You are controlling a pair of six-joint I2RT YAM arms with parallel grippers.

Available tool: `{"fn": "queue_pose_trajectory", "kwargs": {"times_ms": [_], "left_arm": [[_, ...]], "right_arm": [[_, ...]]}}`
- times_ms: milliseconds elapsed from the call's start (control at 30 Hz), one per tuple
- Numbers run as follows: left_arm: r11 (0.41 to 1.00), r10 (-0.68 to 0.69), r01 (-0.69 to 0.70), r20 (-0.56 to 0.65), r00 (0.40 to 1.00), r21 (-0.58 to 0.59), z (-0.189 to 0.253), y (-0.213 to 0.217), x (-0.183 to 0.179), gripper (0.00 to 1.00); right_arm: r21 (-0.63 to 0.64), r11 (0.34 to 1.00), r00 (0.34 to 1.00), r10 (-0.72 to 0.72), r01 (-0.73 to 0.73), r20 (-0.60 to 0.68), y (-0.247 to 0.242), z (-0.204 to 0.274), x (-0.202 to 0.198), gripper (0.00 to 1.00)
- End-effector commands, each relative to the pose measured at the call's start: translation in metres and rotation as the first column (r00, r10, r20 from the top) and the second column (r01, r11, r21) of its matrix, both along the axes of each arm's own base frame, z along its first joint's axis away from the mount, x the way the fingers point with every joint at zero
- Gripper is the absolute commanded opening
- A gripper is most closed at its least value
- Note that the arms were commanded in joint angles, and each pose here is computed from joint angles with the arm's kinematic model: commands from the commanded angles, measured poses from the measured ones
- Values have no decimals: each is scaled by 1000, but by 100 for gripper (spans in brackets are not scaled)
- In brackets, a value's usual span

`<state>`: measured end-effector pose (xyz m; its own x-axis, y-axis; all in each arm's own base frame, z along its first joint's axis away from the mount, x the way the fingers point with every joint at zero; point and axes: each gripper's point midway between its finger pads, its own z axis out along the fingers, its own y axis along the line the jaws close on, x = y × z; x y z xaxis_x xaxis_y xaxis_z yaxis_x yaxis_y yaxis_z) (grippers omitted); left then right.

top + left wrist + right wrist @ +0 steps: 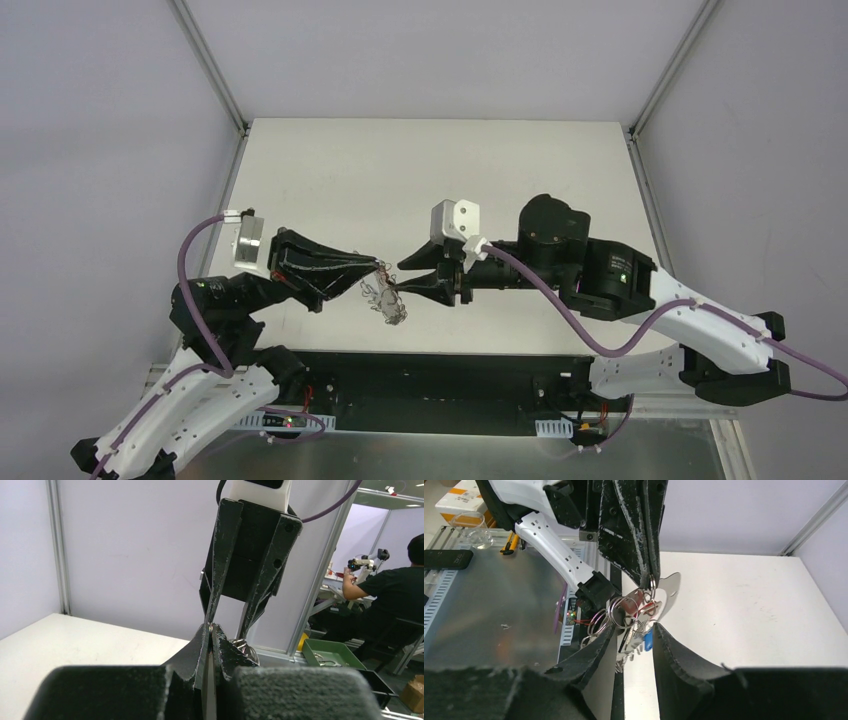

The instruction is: Put the keys on the keyring

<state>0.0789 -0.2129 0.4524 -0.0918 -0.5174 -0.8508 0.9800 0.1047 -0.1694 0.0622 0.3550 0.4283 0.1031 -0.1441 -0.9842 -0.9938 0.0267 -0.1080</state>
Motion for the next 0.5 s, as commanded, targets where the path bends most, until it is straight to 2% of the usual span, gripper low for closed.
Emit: {"fn": "queue_pose_trajectory", "kwargs": {"times_ms": [0, 467], "left_arm": [[993, -5, 15, 80, 997, -121, 26, 14, -15, 0], [970, -7, 45, 161, 987, -237, 31, 25, -26, 0]], "right_arm": [[153, 988, 996, -45, 34, 73, -4, 49, 8, 34], [207, 978, 991, -25, -2, 128, 4, 78, 6, 27]]}}
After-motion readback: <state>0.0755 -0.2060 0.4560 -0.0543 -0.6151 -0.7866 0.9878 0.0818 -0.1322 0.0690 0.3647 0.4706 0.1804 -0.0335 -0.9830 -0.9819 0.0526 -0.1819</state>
